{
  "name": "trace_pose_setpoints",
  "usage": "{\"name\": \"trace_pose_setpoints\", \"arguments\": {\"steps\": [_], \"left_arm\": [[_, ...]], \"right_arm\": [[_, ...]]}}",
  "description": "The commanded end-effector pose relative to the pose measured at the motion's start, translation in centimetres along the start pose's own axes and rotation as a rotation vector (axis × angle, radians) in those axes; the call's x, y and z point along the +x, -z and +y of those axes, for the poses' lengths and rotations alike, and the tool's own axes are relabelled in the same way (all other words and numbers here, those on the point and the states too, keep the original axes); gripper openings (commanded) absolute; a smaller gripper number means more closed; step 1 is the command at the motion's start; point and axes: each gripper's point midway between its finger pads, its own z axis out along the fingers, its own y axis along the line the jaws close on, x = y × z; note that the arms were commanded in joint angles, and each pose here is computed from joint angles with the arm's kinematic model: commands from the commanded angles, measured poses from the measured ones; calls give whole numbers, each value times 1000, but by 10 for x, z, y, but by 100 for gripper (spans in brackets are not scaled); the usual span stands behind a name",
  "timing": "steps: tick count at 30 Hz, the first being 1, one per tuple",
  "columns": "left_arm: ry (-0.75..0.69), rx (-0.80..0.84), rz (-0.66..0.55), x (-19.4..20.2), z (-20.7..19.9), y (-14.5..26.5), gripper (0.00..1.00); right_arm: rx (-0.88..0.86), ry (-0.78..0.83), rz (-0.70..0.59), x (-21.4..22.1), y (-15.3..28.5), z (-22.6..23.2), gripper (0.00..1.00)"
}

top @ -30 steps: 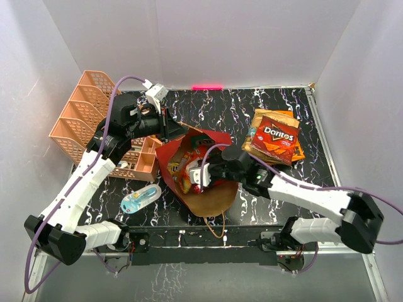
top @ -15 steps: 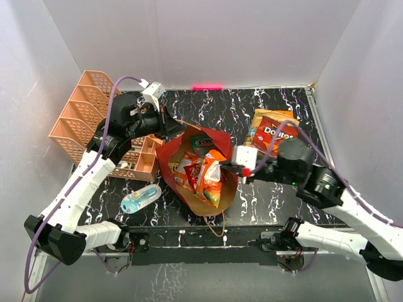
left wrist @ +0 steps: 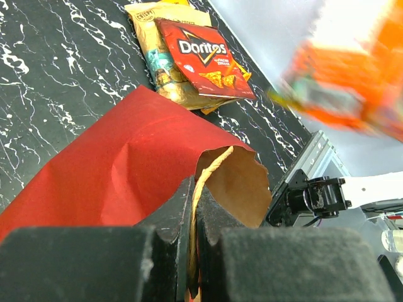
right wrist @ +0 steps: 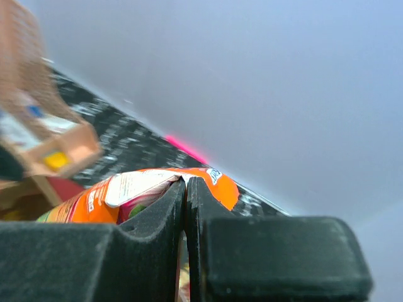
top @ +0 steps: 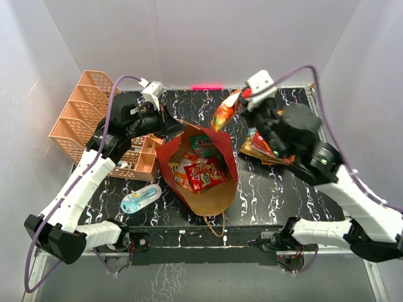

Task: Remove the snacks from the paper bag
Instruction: Place the snack at the center of the board.

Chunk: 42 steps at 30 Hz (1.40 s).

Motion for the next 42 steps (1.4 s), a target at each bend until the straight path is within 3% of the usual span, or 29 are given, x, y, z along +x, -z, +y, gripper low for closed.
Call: {"name": "trace_pose_setpoints", "arguments": {"steps": [1, 8, 12, 16, 20, 28, 37, 42], "left_arm": [[-22, -7, -27, -11, -8, 11, 0], [-24, 9, -27, -10, -10, 11, 0], [-23, 22, -22, -10, -12, 9, 0], [-33, 33, -24, -12, -14, 10, 0], [-35, 38, -21, -11, -14, 10, 0], [-36, 29, -15, -5, -13, 12, 0], [-23, 42, -17, -4, -14, 10, 0], [-18, 35, -11, -2, -12, 11, 0]], "right_arm": [[426, 192, 133, 21, -17, -73, 7], [513, 317, 381, 138, -57, -153, 7], [537, 299, 514, 210, -61, -201, 7], [516, 323, 620, 267, -64, -222, 7], [483, 332, 739, 327, -50, -204, 7], [343, 154, 866, 421, 1, -124, 7], [154, -73, 856, 440, 14, -54, 7], [150, -141, 860, 445, 26, -41, 7]]}}
